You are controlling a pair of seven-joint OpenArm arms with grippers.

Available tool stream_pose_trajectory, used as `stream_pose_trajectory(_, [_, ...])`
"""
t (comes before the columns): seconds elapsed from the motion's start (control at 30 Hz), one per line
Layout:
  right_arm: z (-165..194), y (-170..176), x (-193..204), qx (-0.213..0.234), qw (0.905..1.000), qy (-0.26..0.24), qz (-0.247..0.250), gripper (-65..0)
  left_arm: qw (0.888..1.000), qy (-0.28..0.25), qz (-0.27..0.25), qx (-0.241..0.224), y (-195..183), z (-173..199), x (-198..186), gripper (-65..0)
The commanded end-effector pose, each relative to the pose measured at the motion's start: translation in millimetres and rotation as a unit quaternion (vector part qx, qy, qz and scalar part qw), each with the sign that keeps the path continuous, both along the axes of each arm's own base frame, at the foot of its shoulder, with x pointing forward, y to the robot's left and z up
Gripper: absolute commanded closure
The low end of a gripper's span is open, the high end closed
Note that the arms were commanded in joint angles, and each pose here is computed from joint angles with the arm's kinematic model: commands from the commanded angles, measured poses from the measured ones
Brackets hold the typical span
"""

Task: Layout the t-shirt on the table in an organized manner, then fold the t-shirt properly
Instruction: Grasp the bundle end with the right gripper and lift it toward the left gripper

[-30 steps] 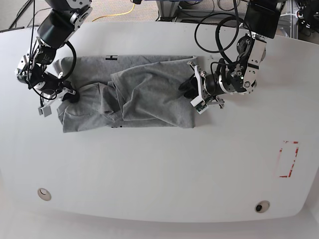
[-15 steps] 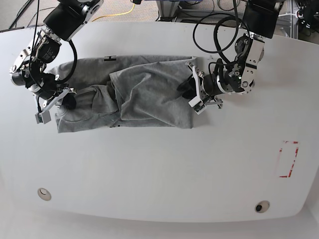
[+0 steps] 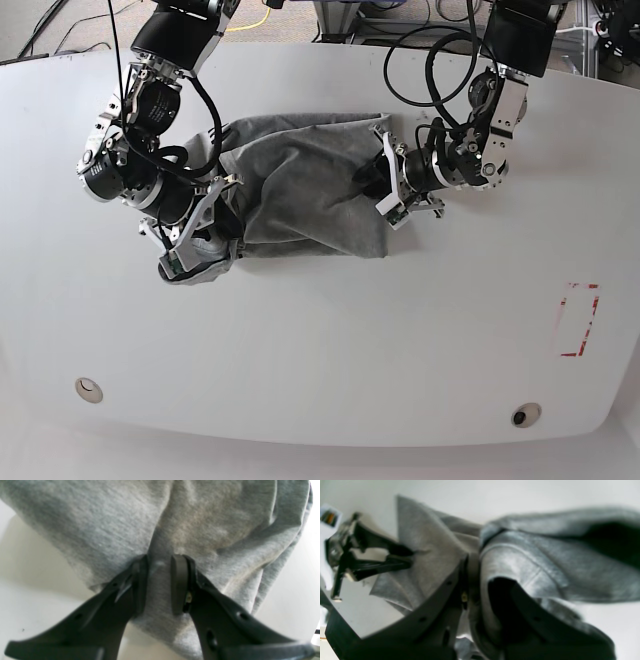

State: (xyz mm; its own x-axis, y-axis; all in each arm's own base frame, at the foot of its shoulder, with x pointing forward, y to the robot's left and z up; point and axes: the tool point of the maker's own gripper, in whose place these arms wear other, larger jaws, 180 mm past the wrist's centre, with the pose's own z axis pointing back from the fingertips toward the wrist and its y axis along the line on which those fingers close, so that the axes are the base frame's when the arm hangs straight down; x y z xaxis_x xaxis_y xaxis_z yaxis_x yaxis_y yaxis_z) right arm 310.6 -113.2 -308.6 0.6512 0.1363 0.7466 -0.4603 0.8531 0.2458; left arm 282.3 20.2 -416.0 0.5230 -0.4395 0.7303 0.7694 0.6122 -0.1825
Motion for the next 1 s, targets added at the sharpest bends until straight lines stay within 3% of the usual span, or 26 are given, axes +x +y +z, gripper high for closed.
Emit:
stream_pose_trajectory(0.0, [20,18,11,0.018,0.9988,-0.041,0.019,0.0,1.0,-0.008,0.0,0.002,1,5,5,-14.0])
stream_pose_trajectory(0.23, [27,60,10,0.05,0.9955,-0.054,0.059,0.0,1.0,-0.008,0.0,0.001,0,6,5,-14.0])
stream_pose_trajectory(0.57, [26,115,-5,0.106,0.9901,-0.03,0.086,0.0,1.0,-0.008,-0.001,-0.009,-8,8,5,-14.0])
stream_pose_trajectory(0.97, [21,134,-18,0.145,0.9864,-0.017,0.075,0.0,1.0,-0.009,0.0,-0.01,-8,8,6,-14.0])
